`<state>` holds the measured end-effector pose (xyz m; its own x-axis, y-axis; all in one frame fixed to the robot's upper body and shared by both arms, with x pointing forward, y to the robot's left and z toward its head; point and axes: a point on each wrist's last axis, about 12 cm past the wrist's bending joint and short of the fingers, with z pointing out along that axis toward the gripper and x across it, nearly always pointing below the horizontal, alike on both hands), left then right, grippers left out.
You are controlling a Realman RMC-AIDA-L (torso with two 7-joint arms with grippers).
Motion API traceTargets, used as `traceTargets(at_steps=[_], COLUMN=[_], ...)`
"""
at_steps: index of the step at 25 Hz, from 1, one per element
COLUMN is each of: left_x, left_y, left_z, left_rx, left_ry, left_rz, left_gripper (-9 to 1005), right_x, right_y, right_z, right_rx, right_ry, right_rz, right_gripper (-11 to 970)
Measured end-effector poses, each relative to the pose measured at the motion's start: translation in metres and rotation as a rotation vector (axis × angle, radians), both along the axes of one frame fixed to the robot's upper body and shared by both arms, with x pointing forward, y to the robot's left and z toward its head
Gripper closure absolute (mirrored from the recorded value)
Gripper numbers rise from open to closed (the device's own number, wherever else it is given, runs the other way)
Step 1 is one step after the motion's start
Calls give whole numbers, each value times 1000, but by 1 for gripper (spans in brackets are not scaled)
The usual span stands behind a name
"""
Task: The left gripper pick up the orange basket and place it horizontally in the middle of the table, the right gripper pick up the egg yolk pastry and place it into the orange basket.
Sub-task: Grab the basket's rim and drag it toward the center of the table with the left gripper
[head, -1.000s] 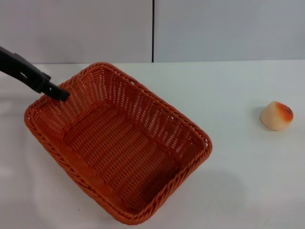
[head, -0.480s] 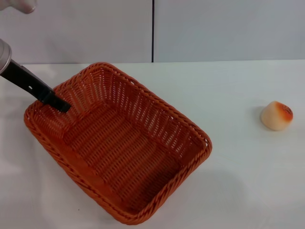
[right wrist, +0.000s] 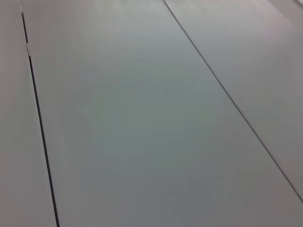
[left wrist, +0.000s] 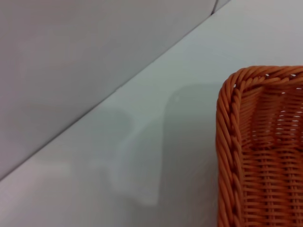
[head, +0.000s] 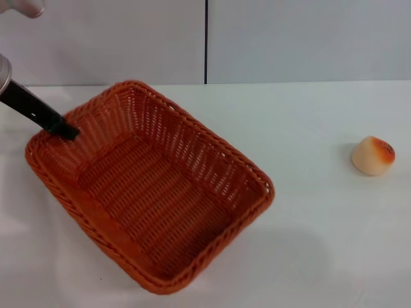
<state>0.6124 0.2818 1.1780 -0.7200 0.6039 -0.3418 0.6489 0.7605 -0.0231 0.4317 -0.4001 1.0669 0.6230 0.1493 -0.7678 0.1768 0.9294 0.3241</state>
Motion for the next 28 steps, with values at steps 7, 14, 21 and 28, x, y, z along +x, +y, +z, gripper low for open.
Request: traceTargets(at_steps=[7, 14, 21, 28], left_x=[1, 1, 0, -5], left_y=[1, -3, 5, 24], left_z=[0, 1, 20, 48], left_rx=[50, 46, -6, -133], left_ry=[6, 15, 65, 96], left_rz=[36, 36, 137, 254], left_gripper=[755, 783, 793, 804], right_x=[0, 0, 2, 7], right_y=[-1, -2, -3, -5], right_z=[-1, -1, -1, -1], right_rx=[2, 6, 3, 7], right_ry=[6, 13, 18, 39], right_rz=[-3, -5, -6, -7], right_gripper=[427, 429, 431, 433])
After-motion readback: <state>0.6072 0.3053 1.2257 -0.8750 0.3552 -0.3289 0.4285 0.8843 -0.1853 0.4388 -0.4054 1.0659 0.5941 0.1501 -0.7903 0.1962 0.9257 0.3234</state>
